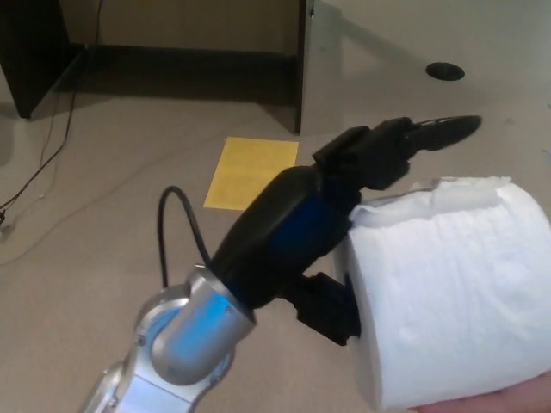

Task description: A person is holding a toilet paper roll and the robot extends its left hand to grab the roll by inserting its thumb into the gap in the middle and brings its hand down by its side. Then it extends its arm again to hand the toilet paper roll back to the person.

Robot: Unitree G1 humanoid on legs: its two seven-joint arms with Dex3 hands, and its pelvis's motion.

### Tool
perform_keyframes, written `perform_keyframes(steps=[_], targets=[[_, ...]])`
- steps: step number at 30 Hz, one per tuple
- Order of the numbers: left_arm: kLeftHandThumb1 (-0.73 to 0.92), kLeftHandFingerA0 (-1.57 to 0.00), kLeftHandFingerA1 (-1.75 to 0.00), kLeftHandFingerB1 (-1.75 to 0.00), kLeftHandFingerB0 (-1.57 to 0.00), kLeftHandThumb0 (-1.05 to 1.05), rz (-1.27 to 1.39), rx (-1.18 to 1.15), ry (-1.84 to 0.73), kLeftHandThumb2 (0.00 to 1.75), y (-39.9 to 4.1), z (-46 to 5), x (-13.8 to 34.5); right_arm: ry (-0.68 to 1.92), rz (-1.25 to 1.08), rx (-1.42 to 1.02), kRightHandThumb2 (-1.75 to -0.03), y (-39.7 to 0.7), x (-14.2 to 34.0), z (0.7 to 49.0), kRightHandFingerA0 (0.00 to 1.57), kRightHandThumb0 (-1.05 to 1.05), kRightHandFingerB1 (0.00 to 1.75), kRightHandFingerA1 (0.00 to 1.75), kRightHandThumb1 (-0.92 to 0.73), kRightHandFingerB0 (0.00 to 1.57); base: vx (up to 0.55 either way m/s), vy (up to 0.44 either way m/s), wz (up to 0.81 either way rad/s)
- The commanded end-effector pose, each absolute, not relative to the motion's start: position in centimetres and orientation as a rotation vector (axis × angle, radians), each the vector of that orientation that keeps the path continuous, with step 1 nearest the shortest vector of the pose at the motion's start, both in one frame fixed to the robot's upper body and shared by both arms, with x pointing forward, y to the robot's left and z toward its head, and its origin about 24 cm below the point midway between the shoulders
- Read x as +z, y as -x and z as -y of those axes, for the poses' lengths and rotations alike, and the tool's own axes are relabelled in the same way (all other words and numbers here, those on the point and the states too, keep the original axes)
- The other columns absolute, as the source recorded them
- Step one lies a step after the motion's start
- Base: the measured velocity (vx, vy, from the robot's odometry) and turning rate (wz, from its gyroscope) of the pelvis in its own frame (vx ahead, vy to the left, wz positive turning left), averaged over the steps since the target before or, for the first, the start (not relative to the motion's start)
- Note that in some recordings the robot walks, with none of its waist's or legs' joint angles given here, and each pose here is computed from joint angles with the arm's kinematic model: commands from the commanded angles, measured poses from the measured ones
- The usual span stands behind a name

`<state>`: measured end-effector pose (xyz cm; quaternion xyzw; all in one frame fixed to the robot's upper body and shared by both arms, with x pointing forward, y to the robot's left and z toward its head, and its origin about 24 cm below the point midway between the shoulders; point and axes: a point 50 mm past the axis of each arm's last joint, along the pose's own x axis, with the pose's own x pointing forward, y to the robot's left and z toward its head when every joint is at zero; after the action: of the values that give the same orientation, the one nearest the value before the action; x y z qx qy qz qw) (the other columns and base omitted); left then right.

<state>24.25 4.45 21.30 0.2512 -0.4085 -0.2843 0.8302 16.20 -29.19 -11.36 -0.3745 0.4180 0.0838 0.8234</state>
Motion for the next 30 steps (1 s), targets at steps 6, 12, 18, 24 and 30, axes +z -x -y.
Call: perform_keyframes(steps=[6,12,18,24,30], targets=[[0.59,-0.69,-0.48,-0.31,-0.27,-0.36,0.887,-0.597,-0.541,0.59,-23.7,-1.9,21.6,0.821,-0.903,0.192,-0.6,-16.1,-11.4,29.3,0.76,-0.39,0.42,0.59,-0.66,0.55,0.0,0.0,0.0],[0.77,-0.96,-1.41,-0.58,-0.93,-0.13,0.913,-0.599,-0.517,0.72,-23.1,-1.4,21.0,0.822,-0.899,0.192,-0.61,-16.3,-11.3,29.4,0.77,-0.39,0.41,0.6,-0.66,0.53,0.0,0.0,0.0],[0.8,-0.83,-1.63,-1.34,-0.7,-0.12,0.933,-0.51,-0.528,0.71,-22.9,-1.8,20.9,0.835,-0.894,0.195,-0.61,-16.7,-11.1,29.5,0.72,-0.39,0.41,0.57,-0.67,0.54,0.0,0.0,0.0],[0.77,-0.84,-1.69,-1.42,-0.67,-0.11,0.936,-0.458,-0.542,0.76,-23.0,-2.9,21.0,0.832,-0.88,0.199,-0.61,-17.2,-11.0,29.2,0.75,-0.39,0.42,0.6,-0.67,0.56,0.0,0.0,0.0],[0.72,-0.86,-1.69,-1.35,-0.73,-0.04,0.918,-0.389,-0.548,0.84,-23.8,-5.2,20.6,0.84,-0.873,0.203,-0.61,-17.4,-10.8,29.2,0.73,-0.4,0.42,0.56,-0.67,0.54,0.0,0.0,0.0]])
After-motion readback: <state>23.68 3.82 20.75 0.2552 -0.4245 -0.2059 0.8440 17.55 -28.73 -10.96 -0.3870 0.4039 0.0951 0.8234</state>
